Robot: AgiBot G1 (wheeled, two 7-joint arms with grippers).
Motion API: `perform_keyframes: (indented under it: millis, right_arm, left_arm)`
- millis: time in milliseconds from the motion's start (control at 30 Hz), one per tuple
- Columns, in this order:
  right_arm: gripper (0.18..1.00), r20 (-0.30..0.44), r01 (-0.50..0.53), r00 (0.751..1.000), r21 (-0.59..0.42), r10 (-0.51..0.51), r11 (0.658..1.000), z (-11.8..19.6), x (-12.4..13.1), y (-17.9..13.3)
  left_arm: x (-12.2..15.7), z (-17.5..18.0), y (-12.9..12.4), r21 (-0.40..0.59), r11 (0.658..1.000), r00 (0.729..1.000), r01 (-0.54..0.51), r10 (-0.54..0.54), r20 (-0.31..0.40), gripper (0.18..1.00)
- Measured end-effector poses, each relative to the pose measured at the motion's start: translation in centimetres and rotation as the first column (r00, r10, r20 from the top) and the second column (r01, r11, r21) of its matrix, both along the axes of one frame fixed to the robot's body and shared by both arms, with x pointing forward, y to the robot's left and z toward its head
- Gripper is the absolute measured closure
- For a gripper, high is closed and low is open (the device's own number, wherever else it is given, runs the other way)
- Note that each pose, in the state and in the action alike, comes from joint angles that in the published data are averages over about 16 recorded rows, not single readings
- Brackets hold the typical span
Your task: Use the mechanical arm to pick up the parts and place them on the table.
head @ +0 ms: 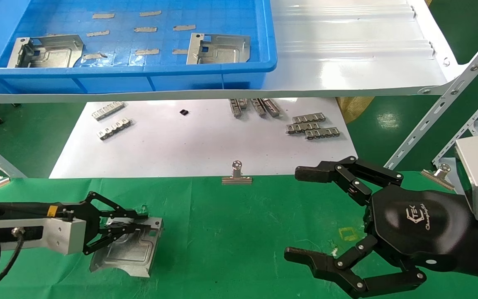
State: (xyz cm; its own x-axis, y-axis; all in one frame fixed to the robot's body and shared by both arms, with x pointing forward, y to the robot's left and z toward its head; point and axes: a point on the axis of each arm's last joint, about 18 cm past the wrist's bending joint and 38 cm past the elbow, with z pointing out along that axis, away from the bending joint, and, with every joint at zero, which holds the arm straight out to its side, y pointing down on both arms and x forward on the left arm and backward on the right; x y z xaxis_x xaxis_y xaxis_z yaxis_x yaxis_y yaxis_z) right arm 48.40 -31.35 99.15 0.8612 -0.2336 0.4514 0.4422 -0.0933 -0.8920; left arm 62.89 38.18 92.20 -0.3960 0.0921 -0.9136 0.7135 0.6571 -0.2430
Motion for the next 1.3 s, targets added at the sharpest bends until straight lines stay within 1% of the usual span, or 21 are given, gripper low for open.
perform_keyframes:
  millis: [300,467,633,767,833,900,1067,1200,1300]
  right_arm:
    - [0.178,0.0,0.0,1.0,0.0,0.0,1.0,0.0,0.0,0.0]
    - [0.178,0.0,0.0,1.0,0.0,0.0,1.0,0.0,0.0,0.0]
    - [0.178,0.0,0.0,1.0,0.0,0.0,1.0,0.0,0.0,0.0]
    - [0.178,0.0,0.0,1.0,0.0,0.0,1.0,0.0,0.0,0.0]
    - [0.178,0.0,0.0,1.0,0.0,0.0,1.0,0.0,0.0,0.0]
    - [0.178,0.0,0.0,1.0,0.0,0.0,1.0,0.0,0.0,0.0]
    - [0.178,0.0,0.0,1.0,0.0,0.0,1.0,0.0,0.0,0.0]
    - [0.178,0.0,0.0,1.0,0.0,0.0,1.0,0.0,0.0,0.0]
    - [0.178,0.0,0.0,1.0,0.0,0.0,1.0,0.0,0.0,0.0]
  left_arm:
    - [0.6,-1.0,0.6,0.02,0.999,0.999,-0.038,0.039,-0.006,0.939]
    - [0.8,-1.2,0.9,0.019,0.998,0.998,-0.056,0.056,-0.027,0.922]
    - [0.5,-1.1,1.0,-0.015,0.997,0.994,-0.074,0.073,-0.086,0.886]
    - [0.3,-0.4,1.0,-0.089,0.991,0.984,-0.103,0.088,-0.155,0.833]
    - [0.2,0.1,1.0,-0.141,0.982,0.976,-0.123,0.094,-0.195,0.811]
    - [0.1,0.6,0.9,-0.199,0.969,0.967,-0.144,0.095,-0.237,0.77]
    - [-0.1,1.7,0.7,-0.339,0.92,0.94,-0.196,0.077,-0.333,0.672]
    - [-0.1,2.3,0.7,-0.422,0.878,0.924,-0.225,0.055,-0.377,0.579]
    - [-0.1,2.4,0.6,-0.456,0.858,0.918,-0.236,0.043,-0.395,0.509]
